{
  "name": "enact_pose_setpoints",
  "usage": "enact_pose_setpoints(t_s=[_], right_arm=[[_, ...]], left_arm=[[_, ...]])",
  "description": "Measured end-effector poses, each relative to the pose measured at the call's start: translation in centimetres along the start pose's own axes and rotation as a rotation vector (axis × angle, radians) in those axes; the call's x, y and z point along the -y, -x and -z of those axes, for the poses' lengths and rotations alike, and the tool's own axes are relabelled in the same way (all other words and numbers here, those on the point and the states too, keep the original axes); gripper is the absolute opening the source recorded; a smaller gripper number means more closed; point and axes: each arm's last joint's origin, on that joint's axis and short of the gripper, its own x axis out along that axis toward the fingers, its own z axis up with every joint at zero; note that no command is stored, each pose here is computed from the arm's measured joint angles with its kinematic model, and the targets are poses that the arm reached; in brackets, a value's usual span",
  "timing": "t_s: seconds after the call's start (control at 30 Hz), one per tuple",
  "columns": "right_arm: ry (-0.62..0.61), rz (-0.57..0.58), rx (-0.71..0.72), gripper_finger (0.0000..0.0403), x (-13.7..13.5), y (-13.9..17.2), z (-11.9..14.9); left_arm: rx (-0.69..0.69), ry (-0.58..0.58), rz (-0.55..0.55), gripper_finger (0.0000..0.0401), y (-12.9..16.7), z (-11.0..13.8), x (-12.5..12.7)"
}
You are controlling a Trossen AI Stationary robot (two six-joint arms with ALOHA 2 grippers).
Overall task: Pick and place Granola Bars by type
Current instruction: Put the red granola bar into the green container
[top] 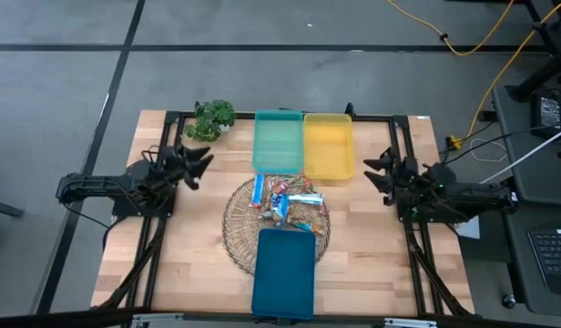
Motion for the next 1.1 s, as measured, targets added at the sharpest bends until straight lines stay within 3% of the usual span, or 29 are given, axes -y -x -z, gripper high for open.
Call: enact_pose_setpoints(t_s=[0.17, 0.3, 0.53, 0.77, 0.9, 1.1], right_arm=[[-0.038, 0.0, -0.003, 0.0196, -0.3, -0.2, -1.3], [-0.041, 0.011, -0.057, 0.0196, -0.7, -0.3, -3.0], [0.022, 0.025, -0.125, 0.0196, -1.6, -0.9, -7.2], [0.036, 0.06, -0.181, 0.0196, -2.4, -2.3, -10.2], [0.072, 0.067, -0.228, 0.0196, -2.6, -3.3, -10.3], [0.128, 0.069, -0.278, 0.0196, -2.7, -4.6, -10.0]], left_arm=[[0.038, 0.054, 0.029, 0.0207, 0.0, -0.7, 0.3], [0.068, 0.121, 0.056, 0.0207, -0.2, -2.7, 1.3], [0.063, 0.056, 0.08, 0.0207, -1.9, -6.5, 3.8], [0.029, -0.033, 0.074, 0.0207, -5.6, -10.0, 7.5], [-0.029, -0.084, 0.064, 0.0207, -8.3, -11.4, 9.8], [-0.152, -0.011, -0.008, 0.0207, -12.2, -12.7, 12.7]])
